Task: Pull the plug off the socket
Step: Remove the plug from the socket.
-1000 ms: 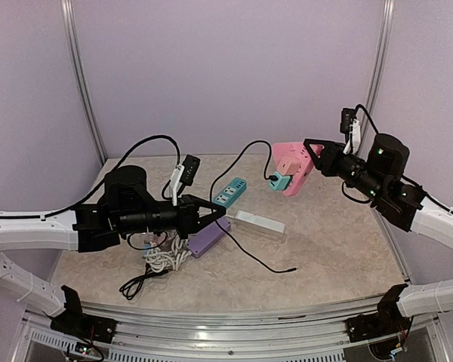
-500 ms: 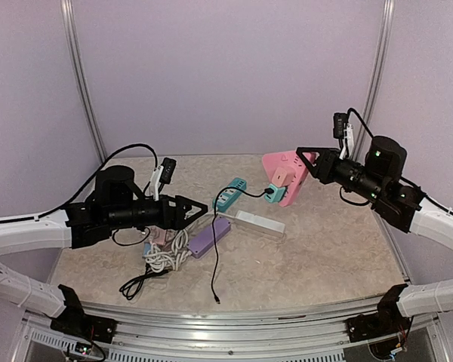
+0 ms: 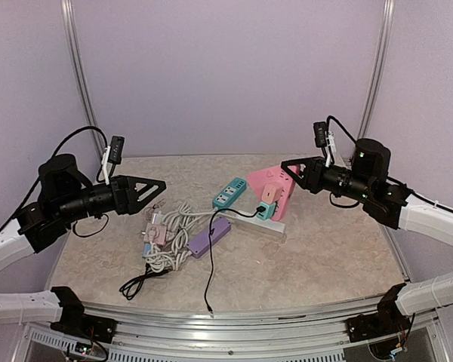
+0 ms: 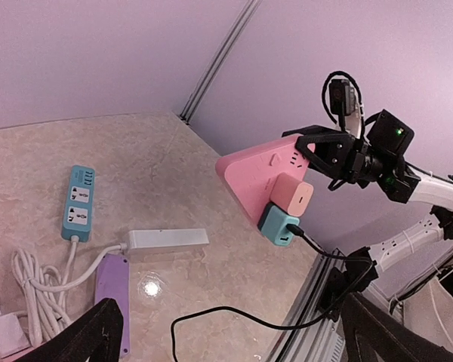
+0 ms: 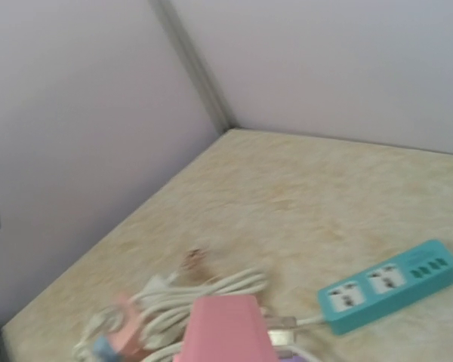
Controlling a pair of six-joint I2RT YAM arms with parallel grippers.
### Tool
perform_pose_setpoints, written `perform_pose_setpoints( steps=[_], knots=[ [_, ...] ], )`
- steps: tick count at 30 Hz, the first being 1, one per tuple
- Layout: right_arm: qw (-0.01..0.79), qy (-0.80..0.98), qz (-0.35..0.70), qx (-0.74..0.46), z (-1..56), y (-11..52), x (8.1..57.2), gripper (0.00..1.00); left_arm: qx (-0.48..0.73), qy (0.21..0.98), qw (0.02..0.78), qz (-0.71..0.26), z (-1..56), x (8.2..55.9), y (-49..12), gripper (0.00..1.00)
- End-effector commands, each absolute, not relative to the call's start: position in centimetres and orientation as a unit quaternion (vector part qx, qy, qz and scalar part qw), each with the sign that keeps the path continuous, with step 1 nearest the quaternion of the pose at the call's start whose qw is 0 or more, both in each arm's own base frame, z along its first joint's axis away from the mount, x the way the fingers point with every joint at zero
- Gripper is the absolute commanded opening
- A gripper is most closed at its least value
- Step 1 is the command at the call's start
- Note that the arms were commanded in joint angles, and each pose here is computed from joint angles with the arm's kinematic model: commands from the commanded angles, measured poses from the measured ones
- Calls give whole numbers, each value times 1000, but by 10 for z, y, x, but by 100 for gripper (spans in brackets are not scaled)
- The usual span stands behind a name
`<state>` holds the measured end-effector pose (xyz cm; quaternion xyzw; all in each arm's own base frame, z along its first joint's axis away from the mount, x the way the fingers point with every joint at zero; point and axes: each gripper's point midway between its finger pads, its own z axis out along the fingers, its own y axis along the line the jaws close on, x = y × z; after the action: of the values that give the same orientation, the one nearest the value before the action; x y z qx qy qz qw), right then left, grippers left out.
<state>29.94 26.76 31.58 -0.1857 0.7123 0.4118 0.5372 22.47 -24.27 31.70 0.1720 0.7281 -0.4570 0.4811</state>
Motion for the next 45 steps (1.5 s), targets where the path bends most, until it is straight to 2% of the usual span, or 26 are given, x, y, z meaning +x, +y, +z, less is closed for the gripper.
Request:
perform_pose_setpoints(
  steps=[1,9,13,22,34,40,42,45],
  knots=[
    [550,641,469,-260,361,283,273,0,237,702,470,-479,336,218,-262,99],
    [489,611,531,-324,369,301,244,0,361,644,426,-523,364,212,-335,99],
    [467,596,557,-342,372,306,234,0,377,670,394,-504,339,222,-362,99],
    [433,583,580,-369,368,314,225,0,370,692,375,-493,316,234,-371,99],
    [393,568,610,-389,361,325,217,0,419,660,323,-533,315,209,-393,98],
    [375,579,605,-398,351,329,216,0,440,644,326,-535,321,210,-408,92],
    [369,585,602,-398,346,330,217,0,444,640,327,-536,324,211,-410,88],
    [362,588,603,-399,342,332,217,0,450,640,310,-540,320,209,-414,76]
  ],
)
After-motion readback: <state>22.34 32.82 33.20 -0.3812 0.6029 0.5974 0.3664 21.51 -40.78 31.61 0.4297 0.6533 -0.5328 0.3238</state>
